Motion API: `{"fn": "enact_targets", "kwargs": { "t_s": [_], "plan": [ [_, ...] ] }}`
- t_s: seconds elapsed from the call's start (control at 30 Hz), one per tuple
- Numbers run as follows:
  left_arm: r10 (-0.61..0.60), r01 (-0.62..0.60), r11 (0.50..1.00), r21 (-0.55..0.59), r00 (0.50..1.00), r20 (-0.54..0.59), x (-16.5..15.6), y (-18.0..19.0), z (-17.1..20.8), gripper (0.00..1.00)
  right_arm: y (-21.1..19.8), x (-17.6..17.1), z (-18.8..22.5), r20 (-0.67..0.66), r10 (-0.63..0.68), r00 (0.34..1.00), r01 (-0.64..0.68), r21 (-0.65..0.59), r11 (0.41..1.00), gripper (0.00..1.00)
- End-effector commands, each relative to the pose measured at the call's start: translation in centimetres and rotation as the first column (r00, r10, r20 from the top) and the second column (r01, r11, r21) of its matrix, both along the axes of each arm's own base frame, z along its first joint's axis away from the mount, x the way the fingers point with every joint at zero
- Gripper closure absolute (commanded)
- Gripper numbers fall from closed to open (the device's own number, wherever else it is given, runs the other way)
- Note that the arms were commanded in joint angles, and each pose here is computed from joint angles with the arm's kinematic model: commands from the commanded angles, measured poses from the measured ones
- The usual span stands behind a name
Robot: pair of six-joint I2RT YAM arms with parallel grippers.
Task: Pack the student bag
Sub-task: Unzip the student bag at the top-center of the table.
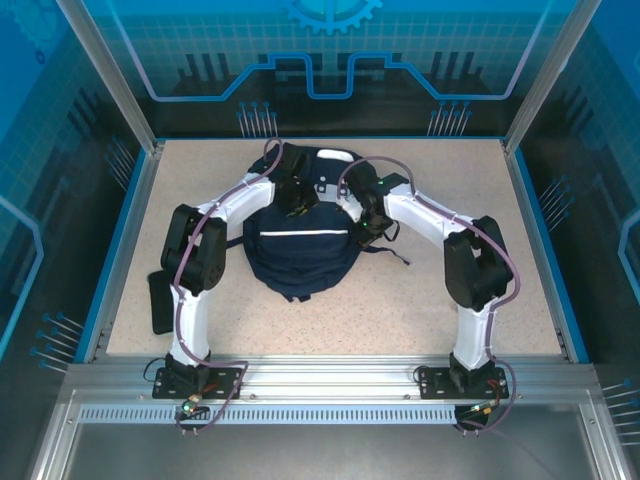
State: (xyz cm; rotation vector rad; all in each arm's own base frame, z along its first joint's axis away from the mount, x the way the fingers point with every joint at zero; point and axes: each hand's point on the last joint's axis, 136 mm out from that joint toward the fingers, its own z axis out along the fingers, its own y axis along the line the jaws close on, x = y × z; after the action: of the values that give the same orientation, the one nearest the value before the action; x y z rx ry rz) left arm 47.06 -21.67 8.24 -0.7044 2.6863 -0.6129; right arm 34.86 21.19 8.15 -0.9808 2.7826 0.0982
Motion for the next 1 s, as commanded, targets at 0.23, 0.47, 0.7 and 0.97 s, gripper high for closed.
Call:
{"fn": "enact_targets", "kwargs": {
  "t_s": [0.23,0.47,0.7,0.97],
  "plan": [
    [0.108,-0.095,0.992,0.084,0.981,-0.16,-2.8,1.7,-6.6,0.74,4.1,-6.9,0.9,-0.068,0.122,0.99,-0.106,0.202,0.974,1.0],
    [0.115,-0.108,0.993,0.055,0.981,-0.153,-2.5,1.3,-6.3,0.74,5.5,-7.3,1.1,-0.066,0.113,0.991,-0.091,0.265,0.96,1.0],
    [0.145,-0.136,0.989,0.058,0.971,-0.192,-3.3,1.5,-7.8,0.76,8.0,-9.1,0.9,-0.08,0.157,0.984,-0.123,0.322,0.939,1.0],
    [0.113,-0.112,0.994,0.021,0.987,-0.116,-2.2,1.0,-5.1,0.72,6.8,-7.9,2.3,-0.087,0.031,0.996,0.004,0.375,0.927,0.85]
  ]
}}
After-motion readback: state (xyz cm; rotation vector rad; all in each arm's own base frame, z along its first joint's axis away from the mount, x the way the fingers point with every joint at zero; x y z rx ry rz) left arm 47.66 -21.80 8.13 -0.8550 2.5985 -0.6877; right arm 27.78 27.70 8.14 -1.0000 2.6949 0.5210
